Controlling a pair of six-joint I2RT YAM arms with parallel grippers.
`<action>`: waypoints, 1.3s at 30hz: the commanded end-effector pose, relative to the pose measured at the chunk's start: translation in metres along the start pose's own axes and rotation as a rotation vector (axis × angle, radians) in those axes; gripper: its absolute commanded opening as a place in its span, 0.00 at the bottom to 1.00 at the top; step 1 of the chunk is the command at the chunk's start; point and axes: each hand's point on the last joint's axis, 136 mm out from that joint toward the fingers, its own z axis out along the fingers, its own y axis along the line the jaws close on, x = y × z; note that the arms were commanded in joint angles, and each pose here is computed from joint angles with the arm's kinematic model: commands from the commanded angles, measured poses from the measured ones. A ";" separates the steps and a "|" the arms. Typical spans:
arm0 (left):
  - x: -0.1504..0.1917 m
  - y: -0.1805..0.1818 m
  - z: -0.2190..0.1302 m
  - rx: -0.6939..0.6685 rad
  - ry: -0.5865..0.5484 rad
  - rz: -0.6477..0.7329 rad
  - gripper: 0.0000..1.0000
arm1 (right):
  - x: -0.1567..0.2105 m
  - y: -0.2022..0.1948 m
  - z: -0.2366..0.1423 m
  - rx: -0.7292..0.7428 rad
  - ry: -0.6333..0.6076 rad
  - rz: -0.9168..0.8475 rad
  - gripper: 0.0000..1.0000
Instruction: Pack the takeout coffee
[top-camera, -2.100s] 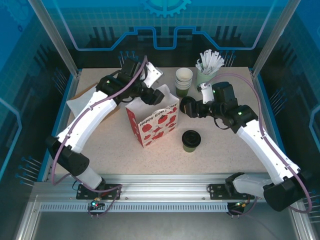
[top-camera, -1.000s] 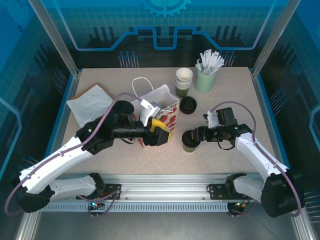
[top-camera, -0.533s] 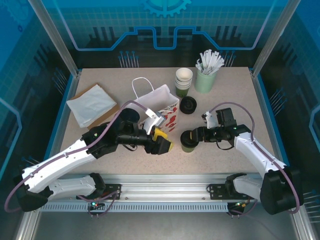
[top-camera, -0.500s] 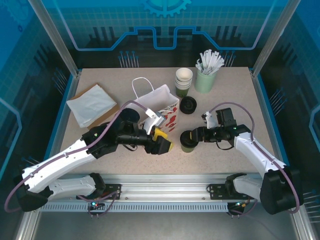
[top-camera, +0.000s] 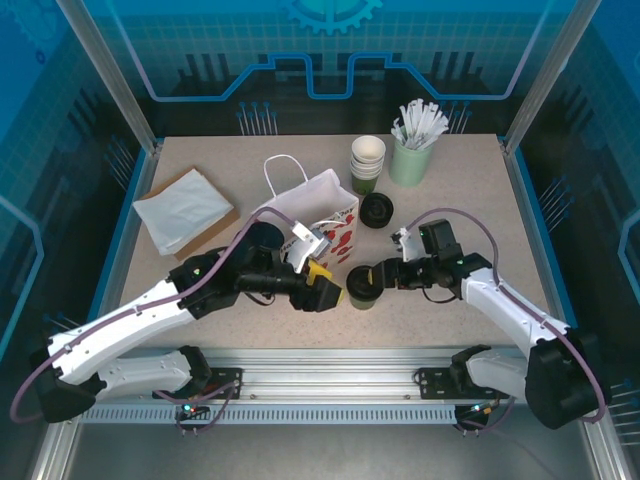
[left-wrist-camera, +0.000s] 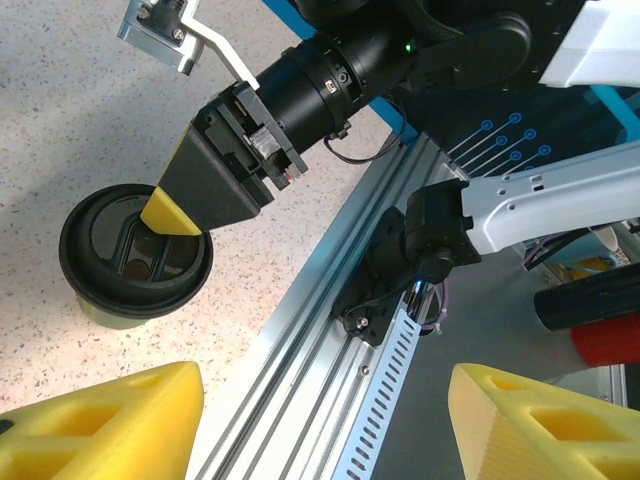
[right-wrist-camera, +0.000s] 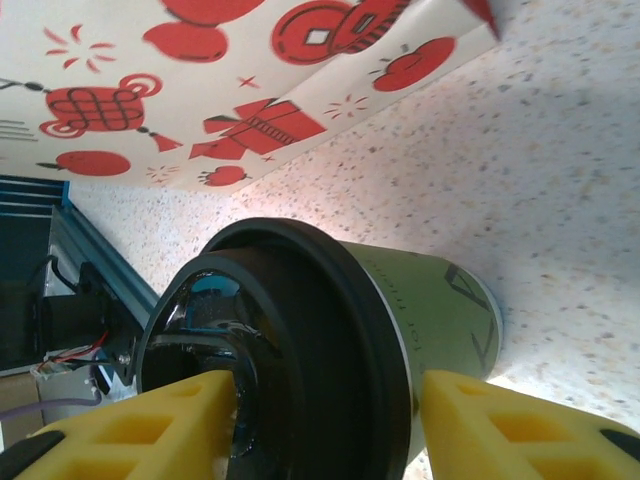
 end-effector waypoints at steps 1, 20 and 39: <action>0.014 0.013 0.007 -0.058 0.046 0.019 0.67 | 0.004 0.009 0.009 -0.001 0.010 -0.008 0.52; 0.044 0.059 0.060 -0.419 0.485 0.328 0.77 | -0.042 0.002 -0.060 0.122 -0.163 -0.063 0.73; 0.054 0.092 0.094 -0.458 0.850 0.413 0.88 | -0.051 -0.038 -0.089 0.319 -0.266 -0.038 0.81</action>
